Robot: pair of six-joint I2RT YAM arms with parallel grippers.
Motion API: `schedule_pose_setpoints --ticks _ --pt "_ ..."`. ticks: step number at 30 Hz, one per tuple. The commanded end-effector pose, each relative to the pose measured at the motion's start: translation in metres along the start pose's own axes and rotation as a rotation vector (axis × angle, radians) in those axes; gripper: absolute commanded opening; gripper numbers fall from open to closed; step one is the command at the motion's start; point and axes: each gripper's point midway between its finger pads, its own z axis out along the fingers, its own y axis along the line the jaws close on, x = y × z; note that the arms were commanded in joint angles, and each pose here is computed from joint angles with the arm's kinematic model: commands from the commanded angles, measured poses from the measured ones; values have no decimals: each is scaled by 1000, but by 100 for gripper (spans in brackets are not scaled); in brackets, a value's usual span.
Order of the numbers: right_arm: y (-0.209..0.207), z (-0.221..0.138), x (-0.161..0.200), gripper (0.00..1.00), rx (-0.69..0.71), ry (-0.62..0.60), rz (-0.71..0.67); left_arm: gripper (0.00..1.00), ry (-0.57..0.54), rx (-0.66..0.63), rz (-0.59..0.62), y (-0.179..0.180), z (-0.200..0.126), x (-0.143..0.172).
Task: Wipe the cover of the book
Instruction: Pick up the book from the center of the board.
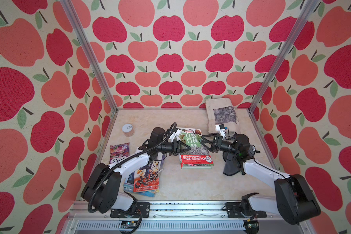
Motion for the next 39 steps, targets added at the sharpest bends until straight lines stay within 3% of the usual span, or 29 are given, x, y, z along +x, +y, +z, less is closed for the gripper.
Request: schedule_pose_setpoints --ticks 1,6,11,17,23,28,30,32,34,37,39 --pt "1 -6 11 99 -40 60 88 0 -77 277 491 -121 -33 -24" --pt "10 -26 -4 99 35 22 15 0 -80 164 471 -100 -39 -26" --pt "-5 -34 2 99 143 25 8 0 -83 214 484 -107 -41 -25" --pt "-2 -30 0 99 59 9 37 0 -63 311 485 -120 -39 -27" --pt "40 -13 -2 99 -58 84 -42 0 -29 354 450 -117 -33 -28" --pt "63 -6 -12 98 -167 104 -32 0 -5 365 429 -113 -27 -27" --pt "69 -4 -17 90 -217 108 -14 0 11 371 422 -113 -26 -26" --pt "69 0 -19 66 -229 130 8 0 23 370 413 -110 -25 -24" --pt "69 2 -18 59 -229 139 -4 0 32 363 403 -107 -24 -23" --pt "68 3 -16 35 -206 145 -16 2 35 345 388 -101 -26 -23" --pt "67 4 -15 14 -185 142 -20 8 30 323 372 -96 -28 -23"
